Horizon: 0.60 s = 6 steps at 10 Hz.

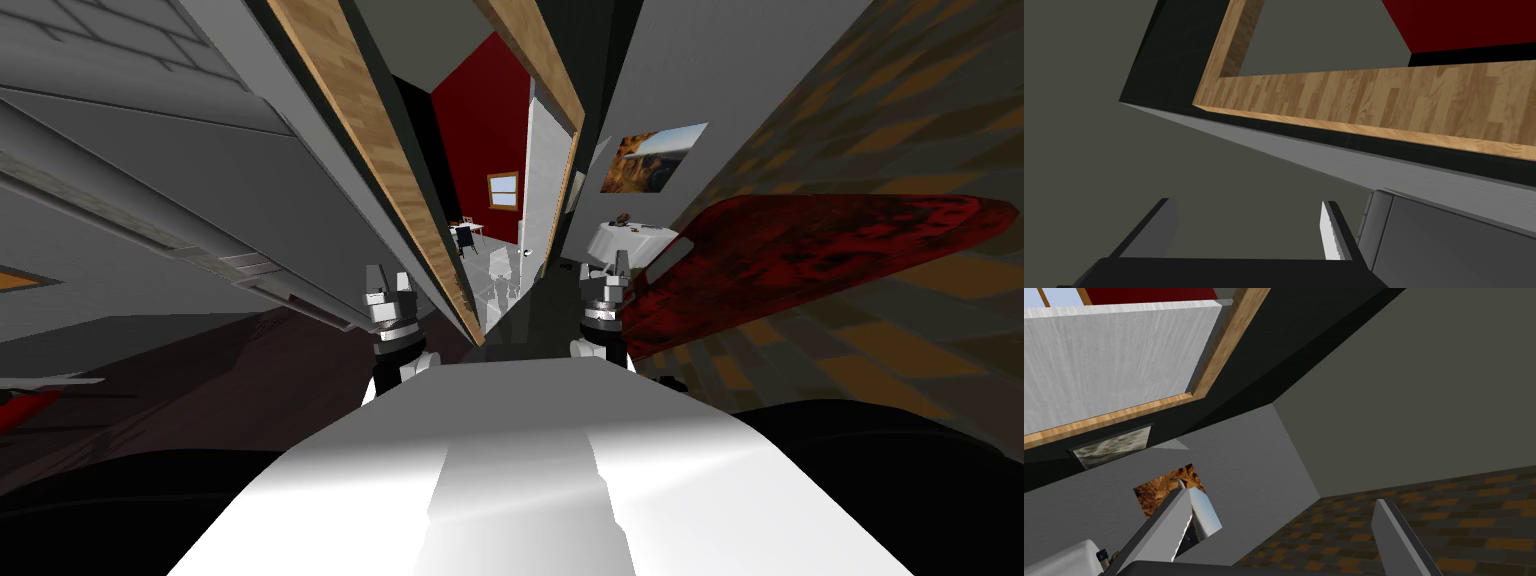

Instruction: Push the door open

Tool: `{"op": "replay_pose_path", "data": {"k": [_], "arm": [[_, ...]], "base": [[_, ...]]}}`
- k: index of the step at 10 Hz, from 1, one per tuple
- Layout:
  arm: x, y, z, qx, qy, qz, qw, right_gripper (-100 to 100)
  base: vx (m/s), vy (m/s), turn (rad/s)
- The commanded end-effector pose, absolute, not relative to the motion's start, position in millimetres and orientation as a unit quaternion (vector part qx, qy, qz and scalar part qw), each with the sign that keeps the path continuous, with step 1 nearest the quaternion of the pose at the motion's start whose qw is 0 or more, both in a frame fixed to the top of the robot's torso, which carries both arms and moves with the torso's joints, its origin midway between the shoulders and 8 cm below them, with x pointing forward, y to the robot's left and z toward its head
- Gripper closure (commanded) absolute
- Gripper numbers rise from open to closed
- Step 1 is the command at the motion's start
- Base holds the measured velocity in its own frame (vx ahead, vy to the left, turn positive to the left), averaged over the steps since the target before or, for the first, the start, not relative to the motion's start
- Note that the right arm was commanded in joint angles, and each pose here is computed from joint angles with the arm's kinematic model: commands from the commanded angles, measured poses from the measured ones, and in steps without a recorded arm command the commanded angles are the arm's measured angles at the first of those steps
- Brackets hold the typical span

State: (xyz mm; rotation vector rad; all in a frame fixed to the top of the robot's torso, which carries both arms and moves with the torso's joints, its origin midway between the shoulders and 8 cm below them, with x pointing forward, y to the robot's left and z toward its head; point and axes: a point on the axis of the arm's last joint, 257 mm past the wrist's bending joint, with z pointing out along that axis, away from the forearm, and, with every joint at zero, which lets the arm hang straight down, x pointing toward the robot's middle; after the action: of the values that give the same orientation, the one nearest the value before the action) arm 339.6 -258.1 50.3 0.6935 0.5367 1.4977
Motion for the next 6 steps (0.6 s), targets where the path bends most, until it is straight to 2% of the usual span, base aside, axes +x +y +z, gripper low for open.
{"op": "replay_pose_path", "data": {"k": [1,6], "arm": [[346,-255,42,0.305,0.245,0.659,0.642,-100],[365,-245,16,0.31,0.269,0.662,0.628,-100]], "base": [[0.052,-0.026,0.041],[0.104,-0.061,0.059]]}}
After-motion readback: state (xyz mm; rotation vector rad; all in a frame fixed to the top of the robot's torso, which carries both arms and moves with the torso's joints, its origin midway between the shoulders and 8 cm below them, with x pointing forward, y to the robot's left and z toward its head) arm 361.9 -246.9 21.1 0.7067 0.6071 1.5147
